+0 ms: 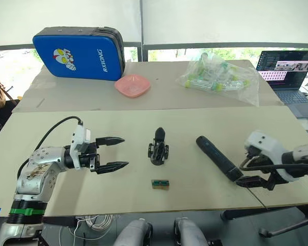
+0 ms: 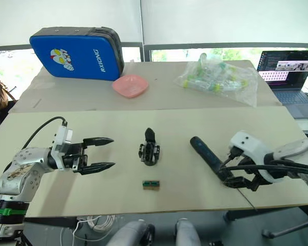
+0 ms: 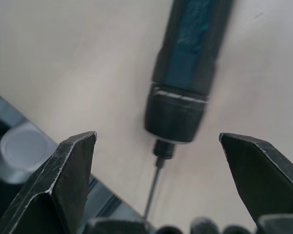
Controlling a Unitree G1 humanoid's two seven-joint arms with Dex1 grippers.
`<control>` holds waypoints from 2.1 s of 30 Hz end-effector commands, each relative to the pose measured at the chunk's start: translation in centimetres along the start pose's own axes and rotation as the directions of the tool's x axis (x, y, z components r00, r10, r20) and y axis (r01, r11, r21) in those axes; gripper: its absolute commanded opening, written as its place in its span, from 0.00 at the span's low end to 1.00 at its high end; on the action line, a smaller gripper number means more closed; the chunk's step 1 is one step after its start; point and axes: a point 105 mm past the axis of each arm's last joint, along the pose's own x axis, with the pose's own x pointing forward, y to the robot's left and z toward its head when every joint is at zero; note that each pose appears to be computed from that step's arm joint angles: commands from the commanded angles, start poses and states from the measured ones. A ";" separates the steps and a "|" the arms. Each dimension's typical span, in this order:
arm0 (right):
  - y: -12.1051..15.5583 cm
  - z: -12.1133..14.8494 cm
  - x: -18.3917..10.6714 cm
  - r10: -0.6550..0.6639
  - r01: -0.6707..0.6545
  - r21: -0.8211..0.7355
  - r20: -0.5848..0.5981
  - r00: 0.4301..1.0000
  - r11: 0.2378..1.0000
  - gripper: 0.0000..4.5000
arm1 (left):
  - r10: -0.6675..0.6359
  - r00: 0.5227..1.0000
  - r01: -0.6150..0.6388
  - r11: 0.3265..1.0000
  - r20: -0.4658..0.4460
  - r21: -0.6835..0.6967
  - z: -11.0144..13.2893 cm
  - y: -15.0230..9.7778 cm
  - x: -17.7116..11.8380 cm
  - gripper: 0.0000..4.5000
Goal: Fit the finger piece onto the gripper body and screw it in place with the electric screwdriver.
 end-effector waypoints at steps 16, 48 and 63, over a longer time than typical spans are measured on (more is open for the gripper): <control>-3.6 3.3 3.3 -0.144 0.134 -0.096 -0.100 0.985 0.986 0.99 | -0.067 0.998 0.067 0.997 -0.006 0.036 0.1 -2.4 0.9 1.00; -3.3 1.4 4.8 -0.049 0.043 -0.039 -0.180 0.982 0.998 0.43 | -0.057 0.998 0.058 0.997 -0.021 0.044 -0.2 -1.7 0.9 1.00; -2.1 6.9 -6.7 -0.118 0.116 0.047 0.655 0.746 0.992 0.43 | -0.046 0.998 0.047 0.999 -0.044 0.021 -0.5 -1.5 -0.2 1.00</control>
